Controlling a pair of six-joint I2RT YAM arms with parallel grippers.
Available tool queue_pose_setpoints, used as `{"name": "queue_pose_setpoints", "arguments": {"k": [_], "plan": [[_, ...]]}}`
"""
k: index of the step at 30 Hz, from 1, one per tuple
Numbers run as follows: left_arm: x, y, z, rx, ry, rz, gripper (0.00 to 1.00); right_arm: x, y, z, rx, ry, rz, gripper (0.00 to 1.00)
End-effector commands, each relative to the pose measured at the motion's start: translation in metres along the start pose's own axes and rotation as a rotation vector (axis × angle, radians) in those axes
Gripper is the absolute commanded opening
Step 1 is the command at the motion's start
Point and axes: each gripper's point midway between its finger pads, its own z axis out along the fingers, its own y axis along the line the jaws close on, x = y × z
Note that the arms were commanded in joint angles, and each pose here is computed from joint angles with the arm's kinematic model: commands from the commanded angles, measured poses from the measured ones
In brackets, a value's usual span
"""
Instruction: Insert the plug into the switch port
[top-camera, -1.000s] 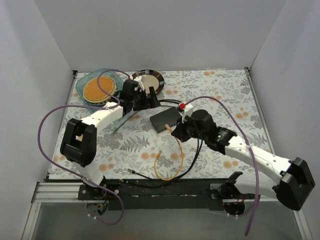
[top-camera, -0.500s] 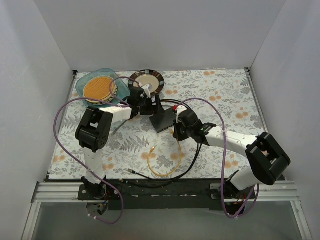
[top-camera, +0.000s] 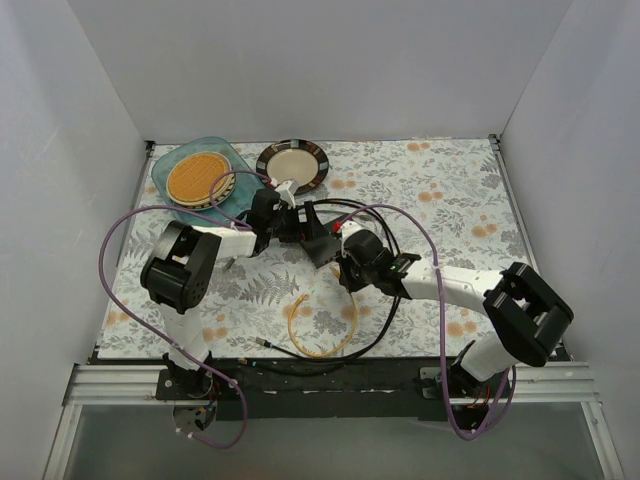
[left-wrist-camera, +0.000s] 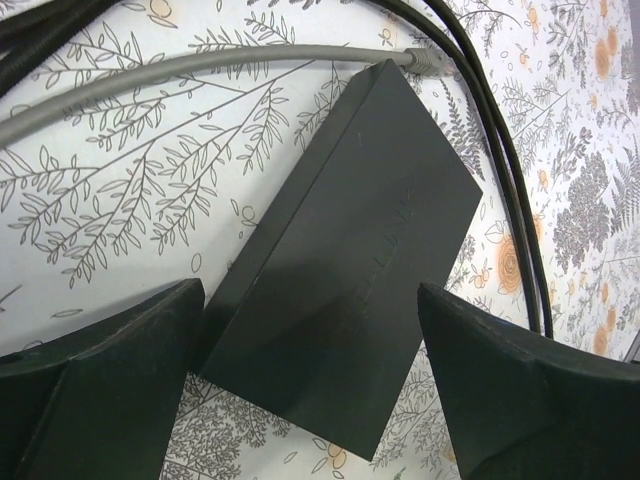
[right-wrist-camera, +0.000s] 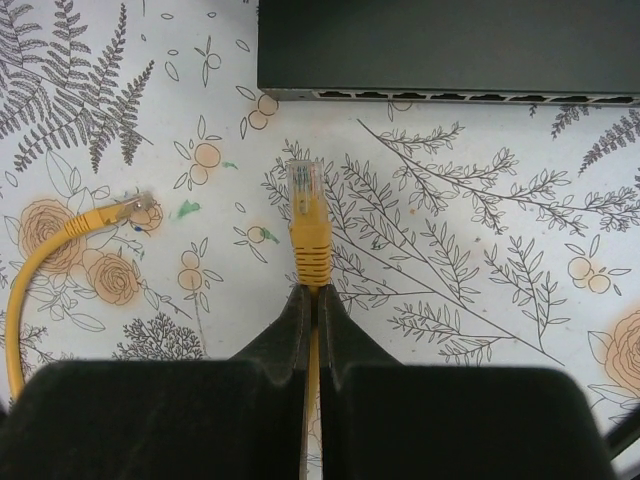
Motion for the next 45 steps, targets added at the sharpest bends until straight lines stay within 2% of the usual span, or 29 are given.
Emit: {"name": "queue_pose_setpoints", "arguments": {"k": [1, 13, 45], "plan": [[0.023, -0.005, -0.012, 0.009, 0.06, -0.028, 0.88, 0.005, -0.004, 0.006, 0.031, 0.0, 0.007, 0.01], [0.038, -0.001, -0.014, 0.007, 0.084, -0.016, 0.88, 0.019, -0.012, 0.019, 0.089, 0.039, -0.028, 0.01], [0.05, 0.003, -0.006, 0.01, 0.127, -0.019, 0.88, 0.008, -0.01, 0.042, 0.139, 0.011, 0.011, 0.01]]}}
